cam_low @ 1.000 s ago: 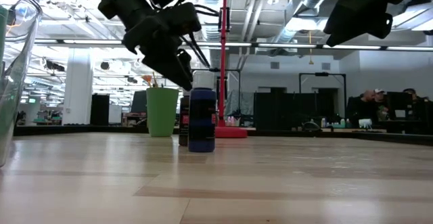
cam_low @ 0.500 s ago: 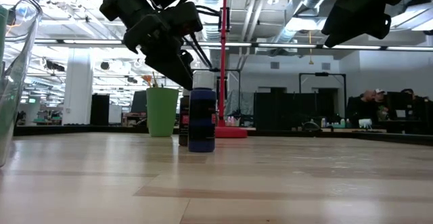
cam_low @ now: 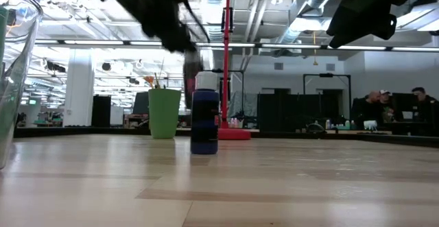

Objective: Pick & Place Paint Supplies
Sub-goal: Put the brown coloring bottle into the transparent bin

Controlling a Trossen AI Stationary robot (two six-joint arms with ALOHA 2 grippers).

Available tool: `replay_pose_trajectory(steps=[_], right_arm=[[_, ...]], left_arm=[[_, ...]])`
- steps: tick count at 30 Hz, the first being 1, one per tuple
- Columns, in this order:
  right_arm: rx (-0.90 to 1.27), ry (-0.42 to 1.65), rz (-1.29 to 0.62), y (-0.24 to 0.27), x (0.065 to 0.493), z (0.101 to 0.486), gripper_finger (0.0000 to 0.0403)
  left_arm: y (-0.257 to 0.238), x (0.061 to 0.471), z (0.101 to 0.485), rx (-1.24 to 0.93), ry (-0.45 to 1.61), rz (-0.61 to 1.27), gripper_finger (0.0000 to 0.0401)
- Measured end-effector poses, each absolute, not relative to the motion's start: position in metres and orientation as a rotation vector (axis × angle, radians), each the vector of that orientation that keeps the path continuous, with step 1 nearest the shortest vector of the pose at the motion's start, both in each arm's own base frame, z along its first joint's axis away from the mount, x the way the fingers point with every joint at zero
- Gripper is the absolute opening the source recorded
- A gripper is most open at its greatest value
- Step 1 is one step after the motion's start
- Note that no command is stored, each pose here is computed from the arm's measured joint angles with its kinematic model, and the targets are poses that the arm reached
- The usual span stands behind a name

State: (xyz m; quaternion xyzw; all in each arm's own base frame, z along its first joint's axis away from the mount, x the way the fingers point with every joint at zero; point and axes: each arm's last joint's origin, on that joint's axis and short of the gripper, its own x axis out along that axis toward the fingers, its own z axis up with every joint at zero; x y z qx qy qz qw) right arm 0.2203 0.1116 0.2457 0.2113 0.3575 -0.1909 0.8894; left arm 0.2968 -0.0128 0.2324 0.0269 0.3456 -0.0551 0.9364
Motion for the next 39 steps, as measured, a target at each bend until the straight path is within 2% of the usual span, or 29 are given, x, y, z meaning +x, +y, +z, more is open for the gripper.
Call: replay_pose_trajectory(steps=[9, 18, 22, 26, 30, 39], right_arm=[[0.435, 0.748, -0.400, 0.111, 0.220, 0.245, 0.0134], [0.439, 0.748, -0.403, 0.111, 0.220, 0.245, 0.0131], [0.456, 0.746, -0.411, 0.111, 0.220, 0.245, 0.0127], [0.462, 0.749, -0.417, 0.111, 0.219, 0.245, 0.0123], [0.468, 0.747, -0.420, 0.111, 0.219, 0.245, 0.0123], [0.482, 0.748, -0.430, 0.111, 0.219, 0.244, 0.0122]], left_arm=[[-0.039, 0.226, 0.326, -0.046, 0.337, -0.339, 0.0099], [-0.070, 0.156, 0.368, -0.294, 0.210, -0.675, 0.0103], [-0.083, 0.142, 0.372, -0.417, 0.255, -0.749, 0.0104], [-0.100, 0.134, 0.367, -0.449, 0.331, -0.789, 0.0104], [-0.116, 0.130, 0.351, -0.392, 0.474, -0.737, 0.0105], [-0.154, 0.128, 0.326, -0.215, 0.563, -0.636, 0.0105]])
